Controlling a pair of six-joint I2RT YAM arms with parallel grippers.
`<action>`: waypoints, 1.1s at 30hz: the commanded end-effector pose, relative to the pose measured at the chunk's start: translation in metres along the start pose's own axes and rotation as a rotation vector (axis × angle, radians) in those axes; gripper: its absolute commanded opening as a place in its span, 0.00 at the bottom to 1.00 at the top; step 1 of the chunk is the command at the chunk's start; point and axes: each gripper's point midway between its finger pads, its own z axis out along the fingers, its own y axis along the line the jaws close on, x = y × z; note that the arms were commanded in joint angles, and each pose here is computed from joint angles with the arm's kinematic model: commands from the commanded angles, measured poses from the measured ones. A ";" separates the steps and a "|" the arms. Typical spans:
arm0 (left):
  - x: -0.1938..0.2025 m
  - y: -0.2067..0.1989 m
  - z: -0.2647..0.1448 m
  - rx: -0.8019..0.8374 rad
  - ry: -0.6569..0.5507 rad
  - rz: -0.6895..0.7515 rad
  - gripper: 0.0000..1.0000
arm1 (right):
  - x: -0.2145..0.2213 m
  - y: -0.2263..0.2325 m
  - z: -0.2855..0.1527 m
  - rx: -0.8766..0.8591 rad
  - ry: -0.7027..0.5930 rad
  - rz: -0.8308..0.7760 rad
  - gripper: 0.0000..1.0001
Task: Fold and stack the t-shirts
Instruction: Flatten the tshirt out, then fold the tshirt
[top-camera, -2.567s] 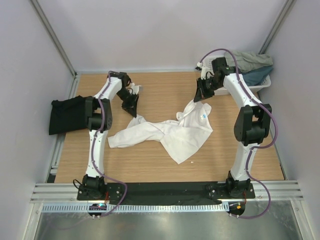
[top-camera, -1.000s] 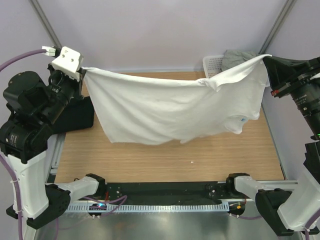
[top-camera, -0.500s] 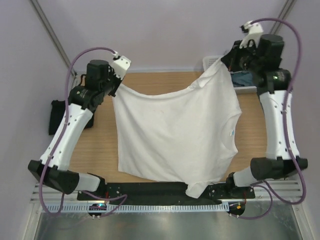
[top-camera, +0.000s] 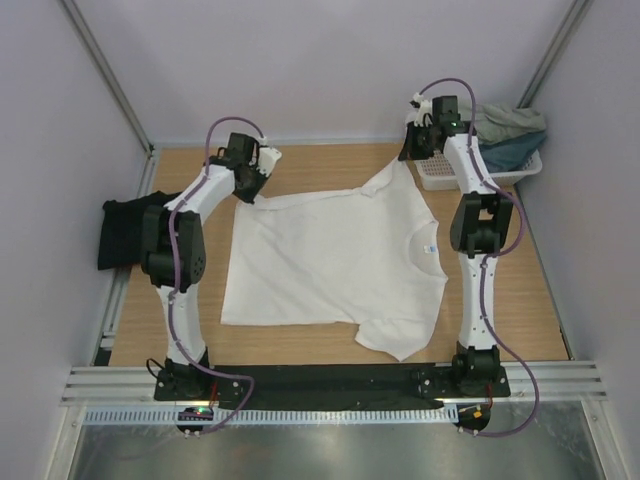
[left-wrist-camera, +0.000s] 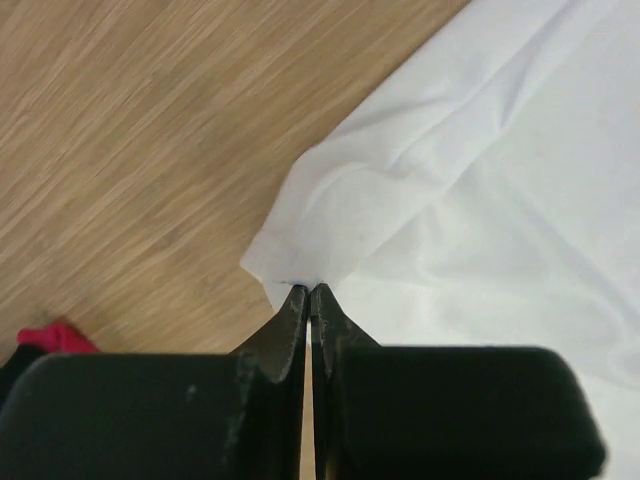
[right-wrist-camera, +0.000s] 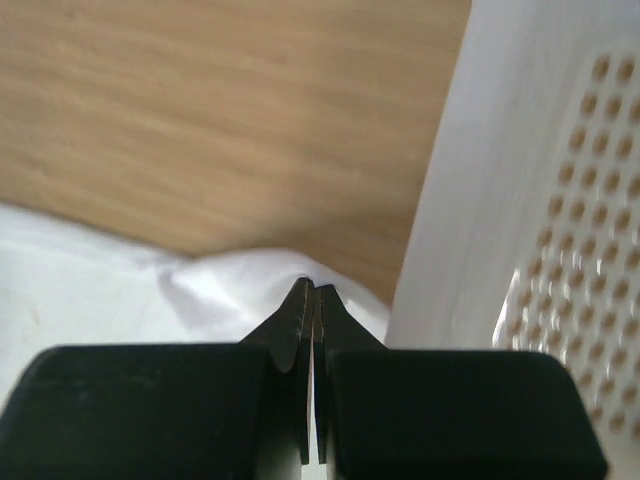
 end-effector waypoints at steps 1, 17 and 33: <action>-0.031 0.034 0.016 -0.051 -0.103 -0.040 0.00 | -0.064 -0.003 0.005 0.008 -0.165 -0.026 0.01; -0.057 0.108 0.018 -0.181 -0.177 -0.239 0.00 | -0.091 0.002 0.010 0.005 -0.301 0.000 0.01; -0.034 0.066 -0.066 -0.110 -0.173 -0.211 0.00 | -0.053 0.050 -0.076 -0.087 -0.195 -0.014 0.01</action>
